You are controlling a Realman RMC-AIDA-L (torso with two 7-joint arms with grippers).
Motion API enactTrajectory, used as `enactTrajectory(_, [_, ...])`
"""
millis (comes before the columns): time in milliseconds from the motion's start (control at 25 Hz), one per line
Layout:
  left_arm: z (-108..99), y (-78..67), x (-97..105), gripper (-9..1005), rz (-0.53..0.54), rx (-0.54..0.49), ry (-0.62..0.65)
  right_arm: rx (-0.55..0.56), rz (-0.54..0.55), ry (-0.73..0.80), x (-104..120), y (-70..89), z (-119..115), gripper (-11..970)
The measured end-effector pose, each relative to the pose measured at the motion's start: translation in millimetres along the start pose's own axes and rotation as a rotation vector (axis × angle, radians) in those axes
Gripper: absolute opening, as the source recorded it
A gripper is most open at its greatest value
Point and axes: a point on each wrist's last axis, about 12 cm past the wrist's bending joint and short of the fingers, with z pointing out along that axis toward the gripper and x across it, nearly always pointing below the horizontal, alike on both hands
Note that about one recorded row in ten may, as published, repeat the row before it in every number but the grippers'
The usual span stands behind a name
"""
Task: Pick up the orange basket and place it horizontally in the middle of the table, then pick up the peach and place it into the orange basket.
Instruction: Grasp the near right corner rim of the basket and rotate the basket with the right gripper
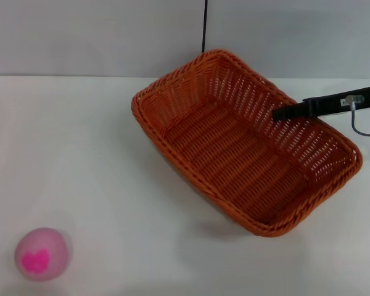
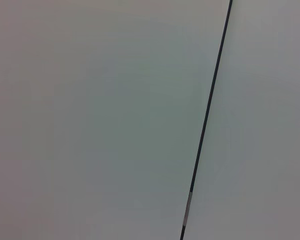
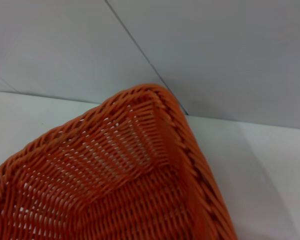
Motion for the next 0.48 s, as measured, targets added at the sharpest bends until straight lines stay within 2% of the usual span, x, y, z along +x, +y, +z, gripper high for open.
enactTrajectory(200, [-1.9,0.7,0.0,847,0.0,-0.003,0.001,0.009,0.002,-0.011,0.9,-1.0,2.2,549])
enactTrajectory(480, [-2.1,0.8,-0.2,847,-0.001,-0.003,0.0,0.006,-0.019,-0.01,1.0,-0.4,2.9,353])
